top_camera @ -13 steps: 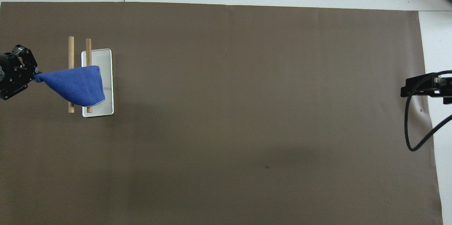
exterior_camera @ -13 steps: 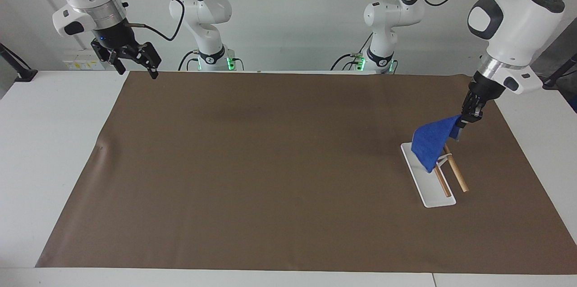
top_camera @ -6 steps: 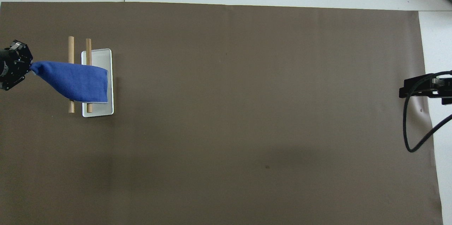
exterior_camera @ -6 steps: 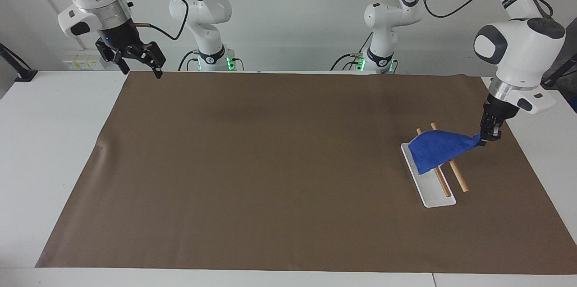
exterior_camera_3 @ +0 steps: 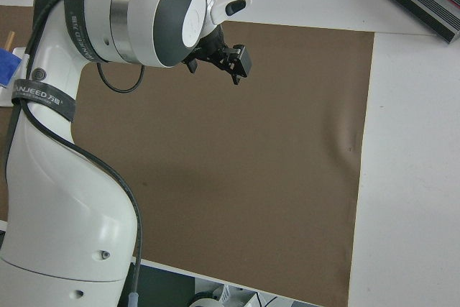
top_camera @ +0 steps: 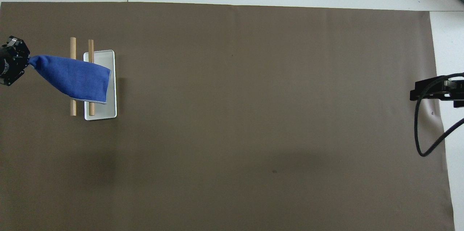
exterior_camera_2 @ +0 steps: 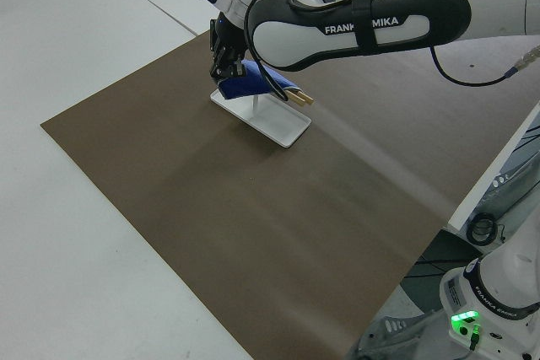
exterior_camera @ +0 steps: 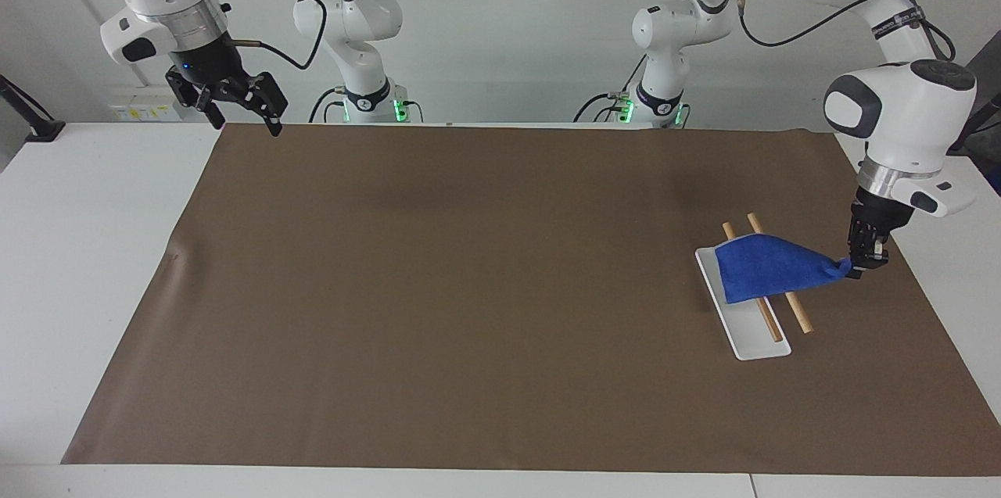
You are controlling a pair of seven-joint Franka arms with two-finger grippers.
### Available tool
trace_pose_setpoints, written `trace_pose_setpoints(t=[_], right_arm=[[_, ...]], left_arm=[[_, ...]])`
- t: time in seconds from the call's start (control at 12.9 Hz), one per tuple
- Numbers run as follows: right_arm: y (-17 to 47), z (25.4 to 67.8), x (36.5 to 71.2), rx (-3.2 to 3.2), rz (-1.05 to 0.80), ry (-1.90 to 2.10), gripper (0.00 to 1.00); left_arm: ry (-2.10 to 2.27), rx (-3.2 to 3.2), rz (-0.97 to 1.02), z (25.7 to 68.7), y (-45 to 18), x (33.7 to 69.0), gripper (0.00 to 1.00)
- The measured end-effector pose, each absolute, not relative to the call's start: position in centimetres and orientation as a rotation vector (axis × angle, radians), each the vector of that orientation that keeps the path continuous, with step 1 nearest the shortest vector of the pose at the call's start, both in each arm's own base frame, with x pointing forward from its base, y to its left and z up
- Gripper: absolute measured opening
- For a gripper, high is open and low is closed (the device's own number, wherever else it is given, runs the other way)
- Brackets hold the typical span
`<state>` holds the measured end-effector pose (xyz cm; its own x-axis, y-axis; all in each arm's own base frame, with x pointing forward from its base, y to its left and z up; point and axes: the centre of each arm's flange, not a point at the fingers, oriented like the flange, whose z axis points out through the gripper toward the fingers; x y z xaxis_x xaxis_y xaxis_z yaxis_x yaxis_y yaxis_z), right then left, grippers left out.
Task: Right arm passes towel to left arm to hang
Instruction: 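Lower the towel with the left gripper to drape over the sticks, then open the left gripper and release the towel on the sticks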
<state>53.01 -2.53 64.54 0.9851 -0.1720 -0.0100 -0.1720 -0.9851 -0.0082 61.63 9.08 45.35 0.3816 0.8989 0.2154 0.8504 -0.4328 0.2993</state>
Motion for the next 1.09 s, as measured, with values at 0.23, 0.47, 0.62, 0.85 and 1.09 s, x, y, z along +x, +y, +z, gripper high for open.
trace_pose_setpoints(t=[0.23,0.47,0.62,0.85,1.09], right_arm=[[-2.7,64.4,53.0,-3.12,0.02,0.275,1.0],[-2.9,64.2,52.9,-3.12,0.025,0.281,1.0],[-2.9,64.2,52.9,-3.119,0.026,0.281,1.0],[-2.9,64.3,52.8,-3.119,0.025,0.281,1.0],[-2.9,64.3,52.8,-3.119,0.026,0.281,1.0]], left_arm=[[1.587,2.47,0.543,44.1,8.7,61.6,0.02],[1.577,2.47,0.539,42.7,8.2,61.9,0.02],[1.576,2.469,0.54,42.5,8.2,62.0,0.11],[1.574,2.467,0.547,42.5,8.2,62.0,0.48],[1.57,2.46,0.561,42.7,8.2,62.1,0.84]])
